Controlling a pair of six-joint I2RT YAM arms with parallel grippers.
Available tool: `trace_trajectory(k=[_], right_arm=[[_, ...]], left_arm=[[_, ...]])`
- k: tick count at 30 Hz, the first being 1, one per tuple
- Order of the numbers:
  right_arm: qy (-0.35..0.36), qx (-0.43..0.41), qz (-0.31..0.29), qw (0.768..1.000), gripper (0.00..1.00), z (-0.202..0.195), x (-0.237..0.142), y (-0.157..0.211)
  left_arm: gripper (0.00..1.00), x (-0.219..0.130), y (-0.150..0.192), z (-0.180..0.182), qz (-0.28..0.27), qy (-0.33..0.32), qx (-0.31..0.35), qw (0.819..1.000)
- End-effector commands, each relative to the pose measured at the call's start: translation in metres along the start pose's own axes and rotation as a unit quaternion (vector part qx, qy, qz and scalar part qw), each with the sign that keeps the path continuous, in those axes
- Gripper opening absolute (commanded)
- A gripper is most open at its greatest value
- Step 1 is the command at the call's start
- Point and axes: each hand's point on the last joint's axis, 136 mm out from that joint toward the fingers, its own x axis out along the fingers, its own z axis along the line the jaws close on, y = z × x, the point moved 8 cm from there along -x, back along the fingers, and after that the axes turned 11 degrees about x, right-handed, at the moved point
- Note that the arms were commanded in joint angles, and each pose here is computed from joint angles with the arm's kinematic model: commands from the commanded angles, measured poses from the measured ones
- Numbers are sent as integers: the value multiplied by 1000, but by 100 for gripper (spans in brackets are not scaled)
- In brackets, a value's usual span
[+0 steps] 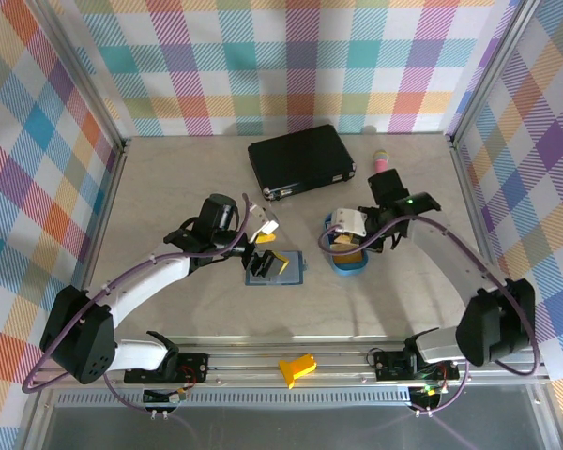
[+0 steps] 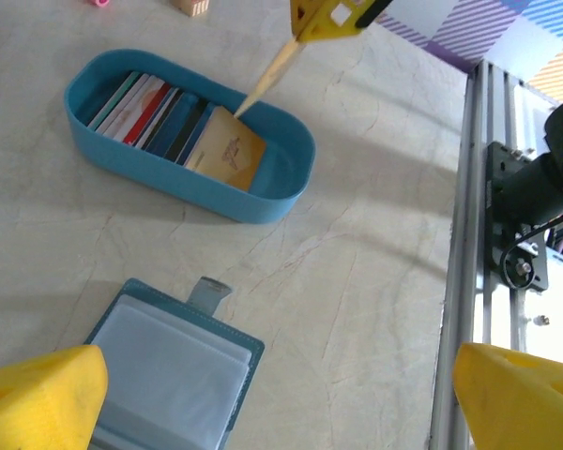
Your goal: Put the credit cards into the card holder
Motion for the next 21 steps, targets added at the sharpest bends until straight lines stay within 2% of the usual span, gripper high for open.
trace_trajectory(k=[1,4,9,14,18,21], right_arm=[[-8,76,-133,988,0,3,-41,-23],[-2,177,-250,952,0,-1,-78,-38],[-35,341,-359,868,0,1,-122,-58],[-127,453,-405,784,0,0,-128,-68],[-167,498,-420,740,0,-5,-121,-71],[-198,539,-408,710,0,-9,-106,-71]], left_arm=[[96,-3,-15,-6,-54,29,-15,998],[96,-5,-24,-3,-95,39,-52,993],[96,-19,-43,1,-170,48,-110,978],[94,-28,-55,11,-208,54,-167,962],[89,-43,-71,27,-283,55,-241,927],[87,-55,-81,34,-325,62,-278,902]])
